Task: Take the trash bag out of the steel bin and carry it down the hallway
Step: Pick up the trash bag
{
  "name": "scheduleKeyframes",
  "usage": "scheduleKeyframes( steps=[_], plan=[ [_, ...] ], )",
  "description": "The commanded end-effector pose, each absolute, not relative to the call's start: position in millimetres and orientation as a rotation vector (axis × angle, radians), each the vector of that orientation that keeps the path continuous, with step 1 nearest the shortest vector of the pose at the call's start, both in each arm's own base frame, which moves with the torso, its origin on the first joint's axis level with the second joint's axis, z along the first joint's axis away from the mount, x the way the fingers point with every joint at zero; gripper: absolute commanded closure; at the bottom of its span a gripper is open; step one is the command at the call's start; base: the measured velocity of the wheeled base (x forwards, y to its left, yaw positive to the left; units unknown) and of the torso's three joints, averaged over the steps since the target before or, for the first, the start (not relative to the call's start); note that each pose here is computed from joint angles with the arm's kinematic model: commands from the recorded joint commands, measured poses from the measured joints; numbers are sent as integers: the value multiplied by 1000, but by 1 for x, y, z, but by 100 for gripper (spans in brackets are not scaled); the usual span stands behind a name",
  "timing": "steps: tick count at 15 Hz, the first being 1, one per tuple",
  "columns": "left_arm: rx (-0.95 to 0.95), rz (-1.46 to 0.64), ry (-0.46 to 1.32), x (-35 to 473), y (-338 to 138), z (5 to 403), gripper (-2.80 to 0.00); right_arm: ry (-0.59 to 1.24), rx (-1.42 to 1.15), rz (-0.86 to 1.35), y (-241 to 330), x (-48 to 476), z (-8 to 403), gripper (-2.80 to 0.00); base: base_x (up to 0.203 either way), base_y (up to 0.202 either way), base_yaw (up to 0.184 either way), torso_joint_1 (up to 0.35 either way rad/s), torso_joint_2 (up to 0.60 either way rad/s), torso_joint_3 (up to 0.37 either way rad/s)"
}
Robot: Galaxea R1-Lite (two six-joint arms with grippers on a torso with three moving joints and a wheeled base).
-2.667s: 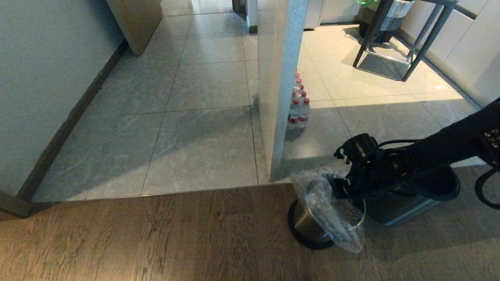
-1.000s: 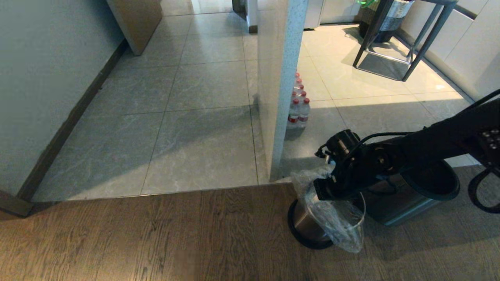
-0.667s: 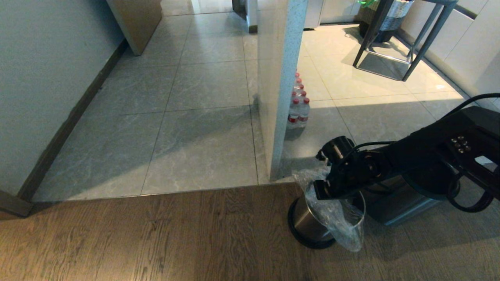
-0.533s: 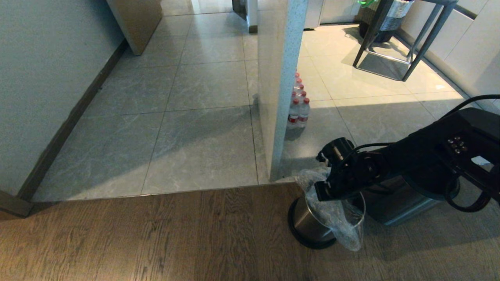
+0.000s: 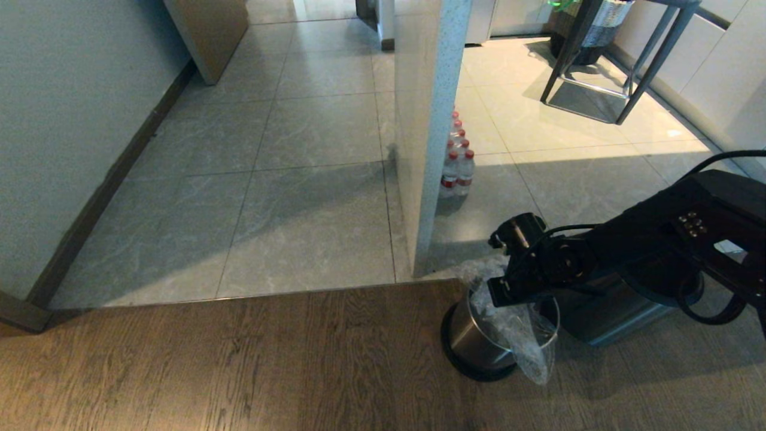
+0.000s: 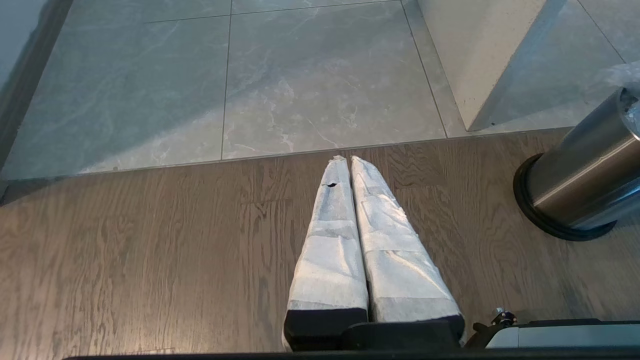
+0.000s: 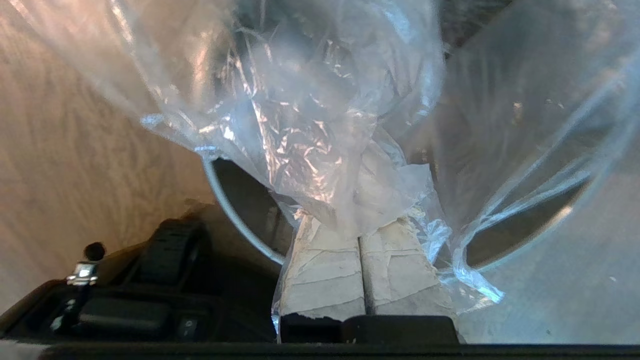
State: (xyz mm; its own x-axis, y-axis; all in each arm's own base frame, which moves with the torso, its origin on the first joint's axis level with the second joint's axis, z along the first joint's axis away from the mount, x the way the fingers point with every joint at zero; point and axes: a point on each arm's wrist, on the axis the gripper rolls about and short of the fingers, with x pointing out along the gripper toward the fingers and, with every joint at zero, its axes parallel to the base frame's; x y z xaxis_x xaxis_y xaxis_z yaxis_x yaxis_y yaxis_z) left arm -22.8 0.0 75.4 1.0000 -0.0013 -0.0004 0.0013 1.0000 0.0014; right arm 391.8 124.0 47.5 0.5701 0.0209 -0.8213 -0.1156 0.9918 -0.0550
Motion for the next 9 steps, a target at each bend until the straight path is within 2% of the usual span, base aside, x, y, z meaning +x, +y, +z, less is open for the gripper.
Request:
scheduleKeyframes(
  steps=[1, 9],
  plan=[
    [2, -2, 0, -23, 0, 75, 0, 955, -108, 70, 123, 390, 51, 0, 0, 0, 0, 0, 0, 0],
    [2, -2, 0, -23, 0, 75, 0, 965, -140, -16, 118, 375, 57, 0, 0, 0, 0, 0, 0, 0]
  ],
)
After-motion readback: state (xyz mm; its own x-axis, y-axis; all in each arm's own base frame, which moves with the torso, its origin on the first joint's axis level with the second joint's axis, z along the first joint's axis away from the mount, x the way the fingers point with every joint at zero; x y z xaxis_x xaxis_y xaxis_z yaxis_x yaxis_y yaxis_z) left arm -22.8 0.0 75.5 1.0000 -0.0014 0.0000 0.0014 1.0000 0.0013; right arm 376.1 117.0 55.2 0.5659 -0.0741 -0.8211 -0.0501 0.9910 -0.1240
